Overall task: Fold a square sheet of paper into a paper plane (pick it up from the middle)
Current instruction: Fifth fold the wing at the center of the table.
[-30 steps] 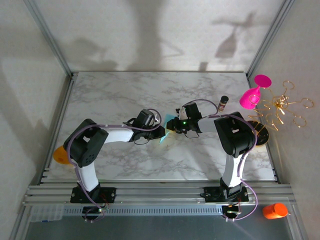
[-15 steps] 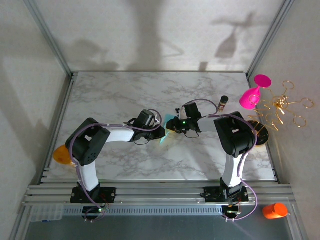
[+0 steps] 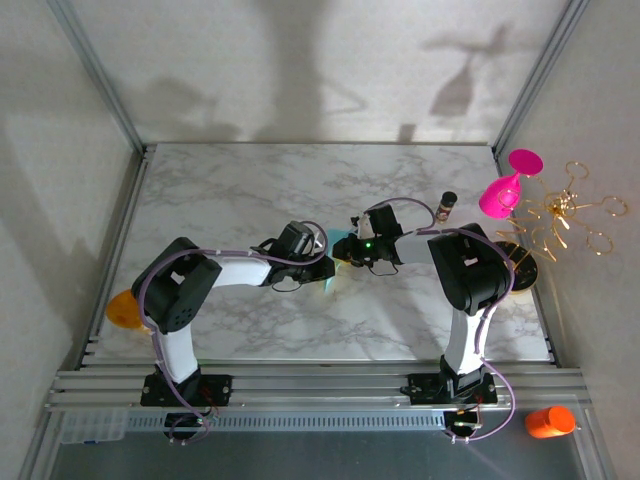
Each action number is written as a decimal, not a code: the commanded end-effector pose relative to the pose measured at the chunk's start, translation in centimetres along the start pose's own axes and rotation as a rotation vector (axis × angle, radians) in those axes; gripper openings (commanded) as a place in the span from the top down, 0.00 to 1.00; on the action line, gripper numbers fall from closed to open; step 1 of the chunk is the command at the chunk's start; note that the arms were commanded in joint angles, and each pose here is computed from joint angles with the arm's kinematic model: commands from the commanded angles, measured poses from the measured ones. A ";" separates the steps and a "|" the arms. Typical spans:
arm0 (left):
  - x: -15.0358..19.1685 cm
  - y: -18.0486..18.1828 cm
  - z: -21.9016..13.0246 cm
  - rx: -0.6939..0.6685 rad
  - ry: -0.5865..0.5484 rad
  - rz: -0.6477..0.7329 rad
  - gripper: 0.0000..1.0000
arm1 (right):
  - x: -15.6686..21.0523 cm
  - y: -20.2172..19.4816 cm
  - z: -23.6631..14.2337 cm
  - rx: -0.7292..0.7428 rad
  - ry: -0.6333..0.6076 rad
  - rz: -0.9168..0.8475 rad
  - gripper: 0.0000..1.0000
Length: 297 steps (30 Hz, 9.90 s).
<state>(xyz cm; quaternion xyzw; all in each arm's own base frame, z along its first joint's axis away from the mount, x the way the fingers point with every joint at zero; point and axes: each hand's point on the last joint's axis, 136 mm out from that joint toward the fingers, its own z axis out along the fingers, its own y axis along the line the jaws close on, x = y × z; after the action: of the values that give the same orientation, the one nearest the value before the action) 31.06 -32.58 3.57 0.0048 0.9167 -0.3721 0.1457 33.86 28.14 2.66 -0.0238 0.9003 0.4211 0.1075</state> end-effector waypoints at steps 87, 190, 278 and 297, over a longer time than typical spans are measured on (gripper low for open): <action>1.0 3.6 0.6 -0.178 -0.042 -0.083 1.00 | 2.9 -0.4 0.5 0.203 0.032 0.046 0.92; -0.5 4.3 0.5 -0.263 -0.055 0.040 0.96 | 4.9 -5.0 2.0 0.403 0.058 0.175 0.91; 2.3 7.5 -0.9 -0.298 0.004 -0.006 1.00 | -4.0 -0.8 2.1 0.259 -0.027 -0.165 0.91; -2.7 0.2 -3.2 -0.043 -0.171 -0.005 0.97 | -0.1 -1.8 1.9 0.242 0.016 -0.034 0.91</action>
<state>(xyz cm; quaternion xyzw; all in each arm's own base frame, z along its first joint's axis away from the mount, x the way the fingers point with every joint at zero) 31.63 -28.79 3.61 -0.0167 0.9329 -0.3012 0.1965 37.32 29.30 1.99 -0.0550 0.9332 0.3171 0.1599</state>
